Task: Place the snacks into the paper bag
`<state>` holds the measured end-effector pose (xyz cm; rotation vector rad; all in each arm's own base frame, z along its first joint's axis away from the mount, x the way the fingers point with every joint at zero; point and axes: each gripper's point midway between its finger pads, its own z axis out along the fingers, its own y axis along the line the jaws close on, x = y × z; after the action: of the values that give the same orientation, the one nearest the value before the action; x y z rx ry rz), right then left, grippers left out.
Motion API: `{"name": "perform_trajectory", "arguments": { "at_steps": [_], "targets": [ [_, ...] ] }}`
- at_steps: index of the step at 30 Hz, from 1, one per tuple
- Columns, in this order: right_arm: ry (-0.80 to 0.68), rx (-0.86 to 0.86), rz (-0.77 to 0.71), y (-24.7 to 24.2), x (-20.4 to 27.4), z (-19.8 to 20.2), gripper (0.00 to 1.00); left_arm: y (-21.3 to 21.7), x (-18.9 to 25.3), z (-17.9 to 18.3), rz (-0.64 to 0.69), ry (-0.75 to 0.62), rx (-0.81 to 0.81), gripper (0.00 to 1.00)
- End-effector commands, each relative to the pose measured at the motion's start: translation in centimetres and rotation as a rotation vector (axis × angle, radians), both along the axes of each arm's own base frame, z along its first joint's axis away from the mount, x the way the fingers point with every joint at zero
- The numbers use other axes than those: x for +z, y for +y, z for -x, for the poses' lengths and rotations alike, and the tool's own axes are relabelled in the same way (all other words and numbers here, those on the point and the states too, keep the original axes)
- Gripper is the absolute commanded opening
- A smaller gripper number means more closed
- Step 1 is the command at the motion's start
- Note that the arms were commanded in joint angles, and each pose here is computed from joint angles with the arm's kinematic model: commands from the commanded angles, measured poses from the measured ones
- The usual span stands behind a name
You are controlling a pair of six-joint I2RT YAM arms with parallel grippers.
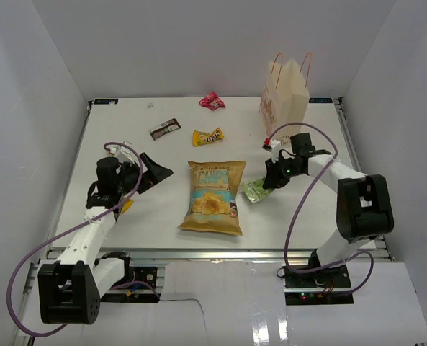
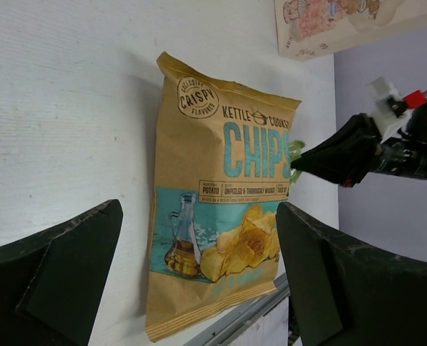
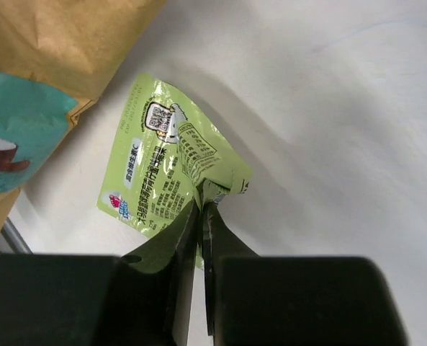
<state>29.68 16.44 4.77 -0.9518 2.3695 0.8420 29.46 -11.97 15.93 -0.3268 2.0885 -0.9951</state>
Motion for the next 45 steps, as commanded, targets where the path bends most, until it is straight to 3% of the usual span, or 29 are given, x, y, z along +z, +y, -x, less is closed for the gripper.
{"name": "perform_trajectory", "arguments": {
  "at_steps": [1, 7, 12, 18, 23, 29, 39, 42, 45],
  "targets": [
    [-0.291, -0.003, -0.051, -2.4, 8.1, -4.3, 0.1, -0.8, 0.6, 0.1, 0.017, -0.029, -0.037, 0.98],
    [-0.664, -0.019, -0.055, -4.5, 20.4, -8.4, 0.09, -1.3, 0.5, -0.2, 0.024, -0.026, -0.049, 0.98],
    [-0.934, -0.218, -0.042, -7.0, 32.0, -13.1, 0.08, -1.7, 0.5, -0.1, 0.025, -0.019, -0.062, 0.98],
    [-1.153, -0.422, 0.024, -10.3, 39.4, -18.4, 0.08, -1.9, 0.6, 0.1, 0.028, -0.025, -0.07, 0.98],
    [-1.212, -0.611, 0.119, -13.7, 40.7, -22.5, 0.08, -2.0, 0.8, 0.4, 0.032, -0.032, -0.07, 0.98],
    [-1.286, -0.696, 0.165, -14.3, 41.0, -24.5, 0.08, -2.1, 0.7, 0.5, 0.034, -0.027, -0.07, 0.98],
    [-1.281, -0.63, 0.22, -10.9, 36.9, -25.4, 0.08, -2.5, 1.1, 0.0, 0.044, -0.015, -0.067, 0.98],
    [-1.255, -0.642, 0.241, -11.1, 35.8, -25.8, 0.11, -2.6, 1.2, -0.8, 0.06, 0.01, -0.044, 0.98],
    [-1.228, -0.63, 0.259, -11.2, 34.7, -26.0, 0.24, -2.8, 1.7, -2.3, 0.077, 0.038, -0.008, 0.98]
  ]
}}
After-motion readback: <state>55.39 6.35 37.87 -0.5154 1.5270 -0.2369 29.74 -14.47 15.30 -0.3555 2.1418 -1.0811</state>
